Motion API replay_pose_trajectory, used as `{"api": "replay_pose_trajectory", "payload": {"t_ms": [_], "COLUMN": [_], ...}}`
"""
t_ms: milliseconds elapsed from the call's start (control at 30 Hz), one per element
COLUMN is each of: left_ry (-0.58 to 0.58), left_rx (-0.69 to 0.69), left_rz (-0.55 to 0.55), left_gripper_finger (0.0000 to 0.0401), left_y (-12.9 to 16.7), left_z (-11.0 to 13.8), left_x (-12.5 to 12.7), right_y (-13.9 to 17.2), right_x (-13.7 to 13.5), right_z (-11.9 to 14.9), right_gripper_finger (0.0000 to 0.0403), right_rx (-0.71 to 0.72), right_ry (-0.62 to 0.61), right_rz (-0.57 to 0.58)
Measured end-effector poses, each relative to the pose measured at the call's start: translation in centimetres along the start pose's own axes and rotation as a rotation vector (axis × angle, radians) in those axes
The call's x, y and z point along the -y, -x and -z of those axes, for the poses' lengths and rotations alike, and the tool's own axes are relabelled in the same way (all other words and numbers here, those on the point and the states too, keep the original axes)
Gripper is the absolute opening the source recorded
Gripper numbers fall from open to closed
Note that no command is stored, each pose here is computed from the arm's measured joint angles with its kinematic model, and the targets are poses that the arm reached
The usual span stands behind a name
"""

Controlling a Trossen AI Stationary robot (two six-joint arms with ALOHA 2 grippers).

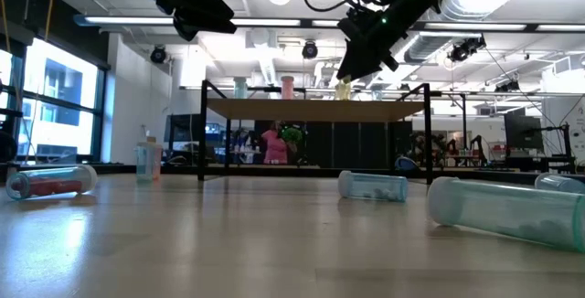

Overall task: Pick and place medicine bottles onto shelf by color
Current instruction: Align the yellow pill bottle with the yellow bottle on the shelf

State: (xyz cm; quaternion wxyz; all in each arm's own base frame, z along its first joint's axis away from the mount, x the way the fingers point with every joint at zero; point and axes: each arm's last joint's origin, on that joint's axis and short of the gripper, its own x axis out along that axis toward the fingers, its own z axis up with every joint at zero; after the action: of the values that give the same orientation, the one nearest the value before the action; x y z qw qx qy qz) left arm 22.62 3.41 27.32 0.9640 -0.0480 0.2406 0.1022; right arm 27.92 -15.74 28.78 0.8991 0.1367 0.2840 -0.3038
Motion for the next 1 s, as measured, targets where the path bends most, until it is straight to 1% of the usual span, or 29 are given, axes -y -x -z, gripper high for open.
{"api": "replay_pose_trajectory", "payload": {"t_ms": [200,333,833,1000], "left_ry": [0.0,0.0,0.0,0.0], "left_rx": [0.0,0.0,-0.005,-0.005], "left_rz": [0.0,0.0,0.0,0.0], "left_gripper_finger": [0.0163,0.0163,0.0163,0.0163], "left_y": [0.0,0.0,0.0,0.0], "left_z": [0.0,0.0,0.0,0.0], "left_x": [0.0,0.0,0.0,0.0], "right_y": [-0.6,-1.2,-1.1,-0.6], "right_x": [0.0,0.2,0.2,0.3], "right_z": [0.1,0.1,0.1,0.2], "right_gripper_finger": [0.0099,0.0099,0.0099,0.0099], "right_rx": [-0.003,-0.008,-0.023,-0.034], "right_ry": [-0.002,-0.008,-0.029,-0.027], "right_rz": [-0.007,-0.034,-0.018,-0.01]}}
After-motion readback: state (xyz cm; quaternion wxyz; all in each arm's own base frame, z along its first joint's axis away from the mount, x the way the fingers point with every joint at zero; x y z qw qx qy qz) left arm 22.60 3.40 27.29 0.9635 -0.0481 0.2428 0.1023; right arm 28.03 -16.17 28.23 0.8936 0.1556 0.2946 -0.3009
